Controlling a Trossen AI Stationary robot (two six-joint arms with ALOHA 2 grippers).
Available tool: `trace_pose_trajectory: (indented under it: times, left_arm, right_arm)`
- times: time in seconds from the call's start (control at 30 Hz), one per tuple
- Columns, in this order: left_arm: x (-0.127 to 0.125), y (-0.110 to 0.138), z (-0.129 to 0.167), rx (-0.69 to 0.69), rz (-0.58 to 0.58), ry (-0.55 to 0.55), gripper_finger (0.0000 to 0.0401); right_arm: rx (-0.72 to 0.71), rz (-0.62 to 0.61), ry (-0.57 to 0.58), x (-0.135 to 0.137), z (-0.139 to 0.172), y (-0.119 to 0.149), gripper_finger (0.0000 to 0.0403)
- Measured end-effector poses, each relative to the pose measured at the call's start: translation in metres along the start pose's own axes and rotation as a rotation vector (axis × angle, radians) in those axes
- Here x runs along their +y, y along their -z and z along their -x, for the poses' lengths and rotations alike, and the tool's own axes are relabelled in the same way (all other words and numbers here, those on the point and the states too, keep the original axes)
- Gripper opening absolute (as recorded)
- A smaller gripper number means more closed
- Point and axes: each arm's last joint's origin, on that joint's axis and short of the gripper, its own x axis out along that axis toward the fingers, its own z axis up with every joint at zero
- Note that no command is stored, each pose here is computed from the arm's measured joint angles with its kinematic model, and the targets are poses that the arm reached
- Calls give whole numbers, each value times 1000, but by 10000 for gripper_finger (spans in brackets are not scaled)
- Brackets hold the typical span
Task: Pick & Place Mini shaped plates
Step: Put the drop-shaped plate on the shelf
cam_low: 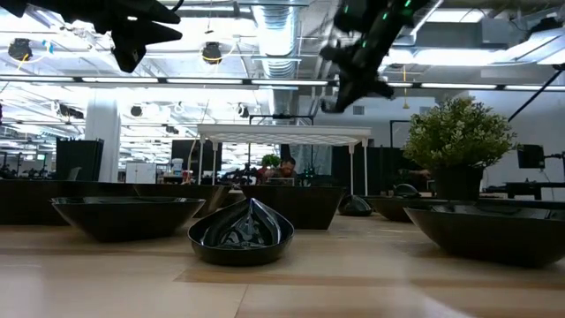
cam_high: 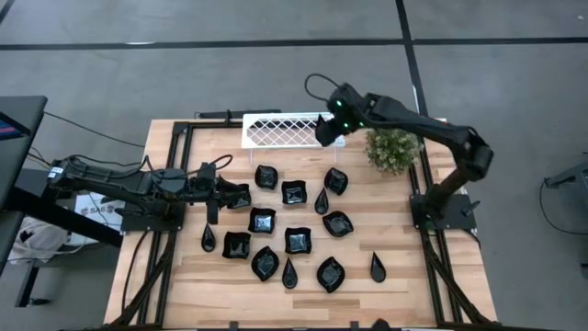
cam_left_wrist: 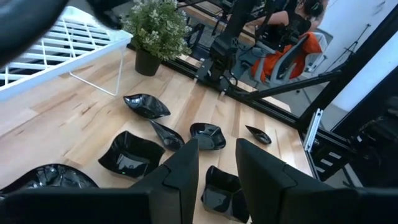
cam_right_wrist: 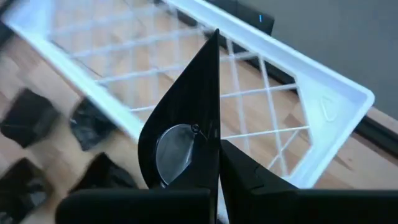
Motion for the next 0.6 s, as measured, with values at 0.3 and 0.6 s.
trace_pose_trajectory:
  times: [0.3,0.6]
  left_arm:
    - [1,1,0,4,16,-2,108]
    - [2,2,-1,-9,32,-34,108]
  right_arm:
    - [62,-44,15,-19,-18,-9,0]
    - [94,-63,50,-28,-17,-7,2]
